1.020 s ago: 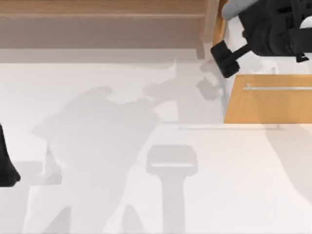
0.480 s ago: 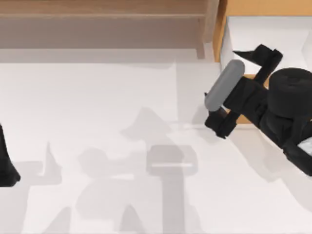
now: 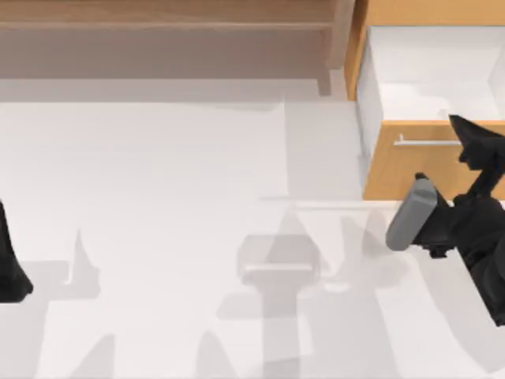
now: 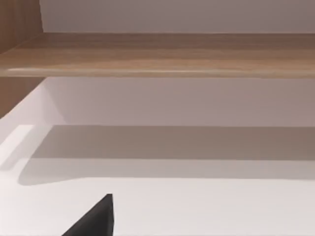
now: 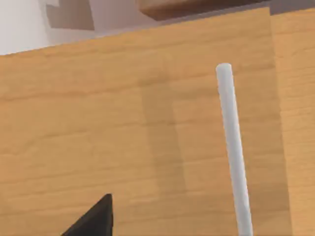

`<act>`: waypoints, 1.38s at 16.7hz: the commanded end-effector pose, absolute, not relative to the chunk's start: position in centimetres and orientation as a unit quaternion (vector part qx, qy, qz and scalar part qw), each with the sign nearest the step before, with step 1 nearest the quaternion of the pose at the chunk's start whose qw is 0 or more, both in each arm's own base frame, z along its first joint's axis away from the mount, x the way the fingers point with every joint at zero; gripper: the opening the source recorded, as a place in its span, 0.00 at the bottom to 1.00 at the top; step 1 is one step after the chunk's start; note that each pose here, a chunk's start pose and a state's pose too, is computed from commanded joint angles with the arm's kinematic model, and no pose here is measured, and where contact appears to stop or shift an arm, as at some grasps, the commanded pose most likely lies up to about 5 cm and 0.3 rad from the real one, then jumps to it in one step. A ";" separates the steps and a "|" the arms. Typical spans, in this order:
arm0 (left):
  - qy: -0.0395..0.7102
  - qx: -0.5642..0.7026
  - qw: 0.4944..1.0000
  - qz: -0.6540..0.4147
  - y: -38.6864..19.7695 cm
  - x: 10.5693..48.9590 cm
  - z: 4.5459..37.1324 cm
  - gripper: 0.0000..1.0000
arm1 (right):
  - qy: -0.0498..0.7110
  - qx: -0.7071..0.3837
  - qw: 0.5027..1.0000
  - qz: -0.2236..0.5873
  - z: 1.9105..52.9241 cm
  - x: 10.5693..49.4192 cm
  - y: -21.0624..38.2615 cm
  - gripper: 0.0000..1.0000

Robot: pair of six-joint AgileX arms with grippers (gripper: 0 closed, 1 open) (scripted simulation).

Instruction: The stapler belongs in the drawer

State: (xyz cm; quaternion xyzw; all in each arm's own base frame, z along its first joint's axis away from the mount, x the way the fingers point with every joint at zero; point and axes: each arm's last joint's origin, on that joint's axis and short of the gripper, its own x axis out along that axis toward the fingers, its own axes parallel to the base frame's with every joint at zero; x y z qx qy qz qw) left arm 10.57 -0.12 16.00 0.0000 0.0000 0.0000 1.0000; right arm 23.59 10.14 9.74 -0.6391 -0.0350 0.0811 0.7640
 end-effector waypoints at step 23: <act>0.000 0.000 1.000 0.000 -0.1 10.6 16.0 1.00 | 0.004 -0.707 0.707 -0.004 8.9 25.3 7.1 0.85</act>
